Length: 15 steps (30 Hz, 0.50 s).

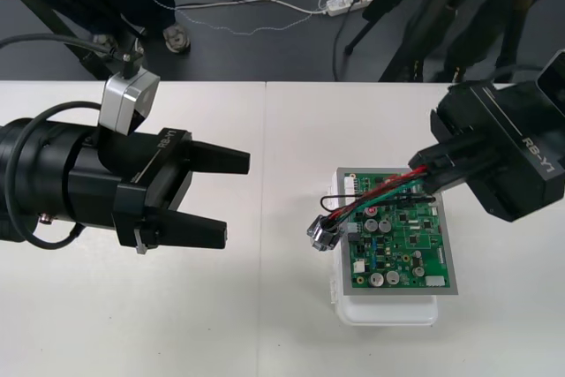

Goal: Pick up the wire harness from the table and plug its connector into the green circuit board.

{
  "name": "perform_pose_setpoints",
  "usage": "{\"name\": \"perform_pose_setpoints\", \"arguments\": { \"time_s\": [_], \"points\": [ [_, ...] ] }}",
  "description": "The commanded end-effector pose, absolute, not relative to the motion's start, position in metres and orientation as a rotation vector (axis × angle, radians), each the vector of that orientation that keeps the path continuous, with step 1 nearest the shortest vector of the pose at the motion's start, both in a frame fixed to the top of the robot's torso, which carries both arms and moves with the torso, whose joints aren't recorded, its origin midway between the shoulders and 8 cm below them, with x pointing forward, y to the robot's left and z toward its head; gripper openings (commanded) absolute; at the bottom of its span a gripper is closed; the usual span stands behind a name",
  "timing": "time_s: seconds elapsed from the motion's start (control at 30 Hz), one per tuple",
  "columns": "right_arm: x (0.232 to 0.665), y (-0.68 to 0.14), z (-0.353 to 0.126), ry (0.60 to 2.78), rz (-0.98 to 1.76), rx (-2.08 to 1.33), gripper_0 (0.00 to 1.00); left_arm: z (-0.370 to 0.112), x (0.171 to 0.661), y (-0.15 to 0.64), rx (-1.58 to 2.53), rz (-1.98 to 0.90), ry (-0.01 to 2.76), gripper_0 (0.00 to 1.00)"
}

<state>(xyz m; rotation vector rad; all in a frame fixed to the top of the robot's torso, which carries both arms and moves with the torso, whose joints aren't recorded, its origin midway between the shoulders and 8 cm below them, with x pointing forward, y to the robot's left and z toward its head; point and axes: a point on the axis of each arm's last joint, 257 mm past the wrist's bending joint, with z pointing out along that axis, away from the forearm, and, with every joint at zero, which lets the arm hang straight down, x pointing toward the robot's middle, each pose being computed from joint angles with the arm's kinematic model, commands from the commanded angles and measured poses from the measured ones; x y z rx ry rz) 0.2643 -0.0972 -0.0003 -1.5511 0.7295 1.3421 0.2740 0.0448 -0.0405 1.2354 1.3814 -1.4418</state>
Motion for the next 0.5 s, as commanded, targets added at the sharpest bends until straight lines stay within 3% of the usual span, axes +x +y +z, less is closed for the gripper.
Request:
{"name": "perform_pose_setpoints", "arguments": {
  "time_s": [0.03,0.5],
  "points": [
    [0.241,-0.114,-0.003,0.766,1.302,-1.569,0.0,-0.025,0.286,0.051,1.195,-1.337,1.307,1.0],
    [0.264,-0.08,0.003,0.871,1.125,-1.354,0.0,0.018,0.311,0.028,1.1,-1.161,1.201,1.0]
  ]
}}
